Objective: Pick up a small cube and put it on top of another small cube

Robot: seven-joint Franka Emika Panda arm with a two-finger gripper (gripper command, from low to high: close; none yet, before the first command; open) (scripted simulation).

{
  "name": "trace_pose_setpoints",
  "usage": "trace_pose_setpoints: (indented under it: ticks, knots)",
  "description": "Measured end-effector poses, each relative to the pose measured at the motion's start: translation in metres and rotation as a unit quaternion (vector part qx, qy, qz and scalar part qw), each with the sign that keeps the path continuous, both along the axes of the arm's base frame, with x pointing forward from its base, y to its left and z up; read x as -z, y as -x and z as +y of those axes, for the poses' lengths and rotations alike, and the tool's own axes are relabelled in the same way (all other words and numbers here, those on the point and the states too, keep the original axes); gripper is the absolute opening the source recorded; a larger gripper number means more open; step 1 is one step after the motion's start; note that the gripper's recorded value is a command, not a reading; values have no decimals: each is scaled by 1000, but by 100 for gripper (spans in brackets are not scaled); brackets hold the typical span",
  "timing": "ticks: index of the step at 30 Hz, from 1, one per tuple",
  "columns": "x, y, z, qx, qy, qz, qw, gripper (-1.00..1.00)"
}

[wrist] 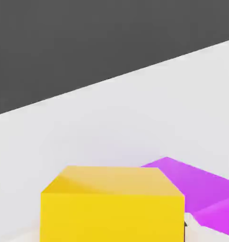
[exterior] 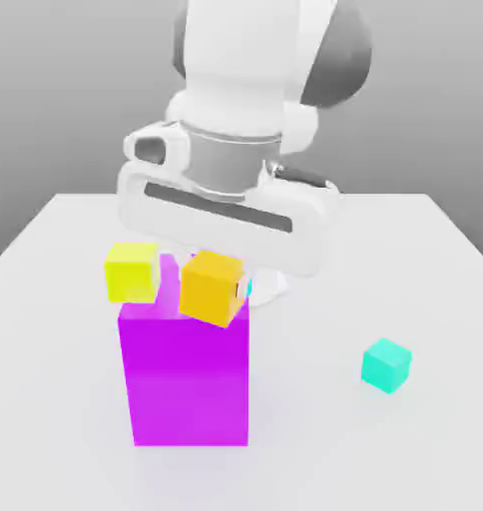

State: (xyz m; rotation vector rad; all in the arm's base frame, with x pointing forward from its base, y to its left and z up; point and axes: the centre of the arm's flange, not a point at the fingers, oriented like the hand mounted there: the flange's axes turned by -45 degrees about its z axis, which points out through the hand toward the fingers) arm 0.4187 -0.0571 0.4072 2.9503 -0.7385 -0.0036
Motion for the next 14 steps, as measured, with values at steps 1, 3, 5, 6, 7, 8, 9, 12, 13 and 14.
trace_pose_setpoints:
  ticks: [1,3,5,6,7,8,9,12,13,14]
  knots:
    - [-9,10,-13,26,-5,-3,1000,-100]
    - [-25,32,-36,76,-18,-9,997,-100]
    - [-39,55,-57,124,-32,-15,992,-100]
    - [-44,66,-65,146,-40,-19,988,-100]
    - [-39,72,-69,156,-44,-20,987,-100]
    - [-29,74,-72,161,-46,-21,986,-100]
    - [-16,75,-73,164,-47,-22,985,-100]
    - [8,77,-73,166,-48,-22,985,100]
    - [8,77,-73,166,-48,-22,985,100]
    - [8,77,-73,166,-48,-22,985,100]
